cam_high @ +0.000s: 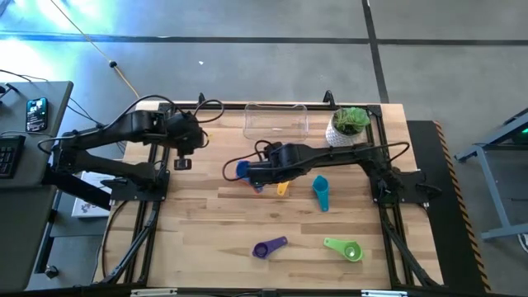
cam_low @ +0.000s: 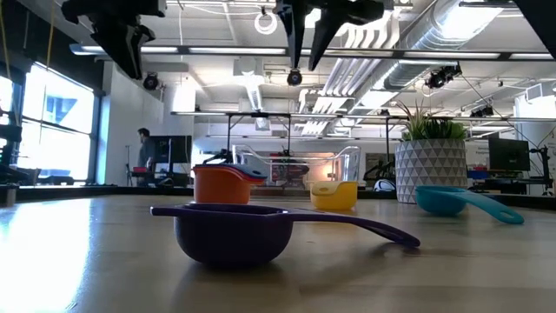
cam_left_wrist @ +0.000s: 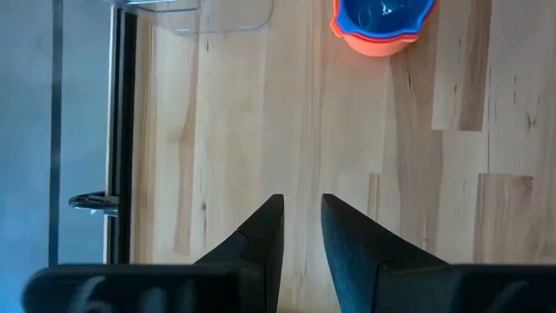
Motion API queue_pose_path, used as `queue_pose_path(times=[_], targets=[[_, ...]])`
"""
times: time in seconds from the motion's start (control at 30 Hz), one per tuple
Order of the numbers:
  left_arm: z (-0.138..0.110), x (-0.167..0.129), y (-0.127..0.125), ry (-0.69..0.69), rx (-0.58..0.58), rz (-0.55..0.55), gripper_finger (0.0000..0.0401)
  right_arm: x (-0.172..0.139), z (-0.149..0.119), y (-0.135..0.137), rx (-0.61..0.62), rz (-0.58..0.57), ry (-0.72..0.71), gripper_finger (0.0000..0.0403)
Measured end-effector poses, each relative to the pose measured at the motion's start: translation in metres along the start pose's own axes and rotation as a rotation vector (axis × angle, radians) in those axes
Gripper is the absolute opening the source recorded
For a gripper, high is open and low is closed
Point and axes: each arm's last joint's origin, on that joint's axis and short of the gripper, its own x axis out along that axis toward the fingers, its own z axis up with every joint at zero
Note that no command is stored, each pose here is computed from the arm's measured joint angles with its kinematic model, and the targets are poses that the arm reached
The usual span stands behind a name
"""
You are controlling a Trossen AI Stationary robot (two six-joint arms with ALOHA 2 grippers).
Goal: Nest measuring cups in basket
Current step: Stack the yellow measuring cup on the top of the blue measuring cup
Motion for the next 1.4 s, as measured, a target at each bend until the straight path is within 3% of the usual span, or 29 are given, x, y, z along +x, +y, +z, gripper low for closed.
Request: queue_pose_path(times=[1.0, 1.4], targets=[[-0.002, -0.002, 0.000, 0.005, -0.008, -0.001, 0.0071, 0.114, 0.058, 0.001, -0.137, -0.196, 0.202, 0.0099], [-0.002, -0.002, 0.000, 0.005, -0.025, -0.001, 0.0071, 0.133, 0.049, 0.006, -0.147, -0.221, 0.257, 0.0099]])
